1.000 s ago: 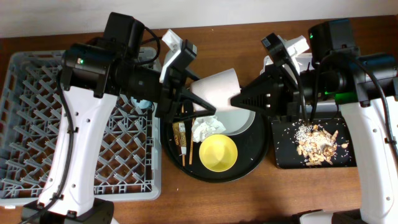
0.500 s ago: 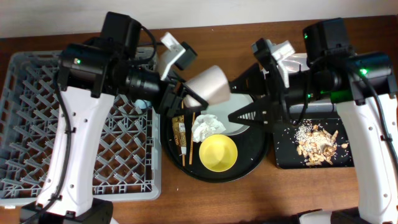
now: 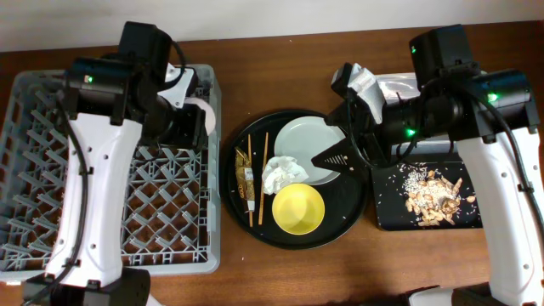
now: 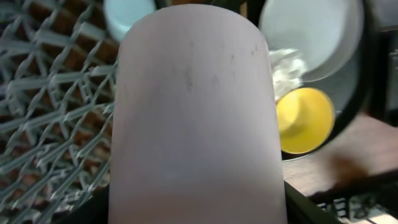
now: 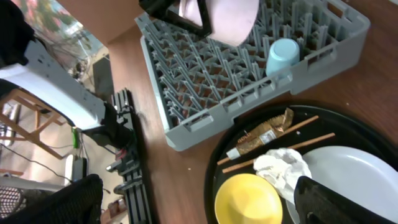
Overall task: Sort waste into correct bins and load items into the dishwasher rack
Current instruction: 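Lower the pink cup into the rack with the left gripper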
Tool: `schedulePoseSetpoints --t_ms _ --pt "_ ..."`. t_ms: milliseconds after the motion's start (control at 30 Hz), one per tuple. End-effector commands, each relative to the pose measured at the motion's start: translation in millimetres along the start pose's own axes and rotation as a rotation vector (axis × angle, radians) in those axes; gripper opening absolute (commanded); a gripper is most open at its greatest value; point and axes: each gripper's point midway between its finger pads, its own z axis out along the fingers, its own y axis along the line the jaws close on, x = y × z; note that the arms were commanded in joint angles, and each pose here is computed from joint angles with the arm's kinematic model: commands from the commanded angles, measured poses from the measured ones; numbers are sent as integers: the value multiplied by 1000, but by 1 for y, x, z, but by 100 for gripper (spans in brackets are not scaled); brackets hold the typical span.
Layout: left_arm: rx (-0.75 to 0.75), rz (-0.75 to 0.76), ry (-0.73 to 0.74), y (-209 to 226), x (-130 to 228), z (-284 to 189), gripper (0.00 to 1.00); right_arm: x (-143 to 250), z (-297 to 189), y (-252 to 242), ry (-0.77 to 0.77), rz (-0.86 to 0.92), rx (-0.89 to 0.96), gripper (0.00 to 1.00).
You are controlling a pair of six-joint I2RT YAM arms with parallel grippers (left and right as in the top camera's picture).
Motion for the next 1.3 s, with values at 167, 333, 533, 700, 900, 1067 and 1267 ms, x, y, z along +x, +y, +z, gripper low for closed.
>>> schedulePoseSetpoints --t_ms 167,333,533,700,900,1067,1267 --pt "-101 -88 84 23 6 65 34 -2 -4 3 6 -38 30 99" --pt "-110 -109 148 32 21 102 34 -2 -4 3 7 -38 29 98" --pt "-119 -147 192 45 32 103 34 -2 -4 3 7 -38 29 99" --pt "-121 -149 223 45 41 110 34 -2 -4 3 7 -38 29 99" --pt "-123 -151 250 48 50 128 34 -2 -4 3 7 -38 30 99" --pt "-123 -151 241 49 50 135 34 -2 -4 3 7 -38 30 99" --pt "-131 -150 236 50 49 136 48 -2 -4 3 7 -38 29 99"
